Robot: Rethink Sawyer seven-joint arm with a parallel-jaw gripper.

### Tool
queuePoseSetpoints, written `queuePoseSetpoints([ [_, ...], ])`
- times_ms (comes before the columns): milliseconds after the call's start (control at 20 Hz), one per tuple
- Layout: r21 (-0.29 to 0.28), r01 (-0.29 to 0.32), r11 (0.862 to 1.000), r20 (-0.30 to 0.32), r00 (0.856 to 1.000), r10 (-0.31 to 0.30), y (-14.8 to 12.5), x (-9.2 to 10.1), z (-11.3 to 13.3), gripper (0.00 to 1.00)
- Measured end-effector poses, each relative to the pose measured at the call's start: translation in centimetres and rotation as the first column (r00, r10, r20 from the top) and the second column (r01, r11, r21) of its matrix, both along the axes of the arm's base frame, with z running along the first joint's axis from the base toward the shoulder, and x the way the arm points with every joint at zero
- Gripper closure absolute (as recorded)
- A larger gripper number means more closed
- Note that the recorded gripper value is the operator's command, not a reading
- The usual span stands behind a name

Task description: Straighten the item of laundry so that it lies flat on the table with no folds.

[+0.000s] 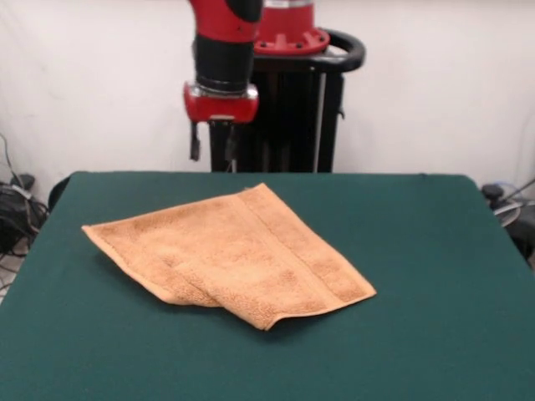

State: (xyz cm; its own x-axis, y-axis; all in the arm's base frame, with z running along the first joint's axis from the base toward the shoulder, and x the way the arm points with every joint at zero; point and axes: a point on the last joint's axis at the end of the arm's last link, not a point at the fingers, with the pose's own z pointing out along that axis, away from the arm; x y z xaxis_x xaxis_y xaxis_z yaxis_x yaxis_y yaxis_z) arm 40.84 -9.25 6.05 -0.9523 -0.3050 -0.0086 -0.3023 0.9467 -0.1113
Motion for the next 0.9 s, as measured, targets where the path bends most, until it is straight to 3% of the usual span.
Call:
queuePoseSetpoints([
  [100,0.019,-0.034,0.999,0.112,0.993,0.032,1.9,0.9,-1.6,0.0],
  [150,0.024,-0.049,0.999,0.178,0.983,0.043,2.8,1.4,-2.4,0.0],
  [300,0.025,-0.062,0.998,0.264,0.963,0.053,3.8,1.8,-3.4,0.0],
  [350,0.021,-0.072,0.997,0.348,0.935,0.06,4.6,2.2,-4.3,0.0],
  [450,0.018,-0.075,0.997,0.399,0.915,0.062,5.2,2.3,-4.9,0.0],
  [500,0.019,-0.08,0.997,0.436,0.898,0.064,5.8,2.3,-5.5,0.0],
  [550,0.02,-0.082,0.996,0.449,0.891,0.064,6.2,2.2,-5.8,0.0],
  [700,0.032,-0.088,0.996,0.448,0.892,0.065,7.5,1.7,-6.8,0.0],
  [800,0.046,-0.094,0.994,0.404,0.912,0.068,9.2,0.6,-8.0,0.0],
  [900,0.05,-0.1,0.994,0.38,0.922,0.073,9.9,-0.1,-8.6,0.0],
])
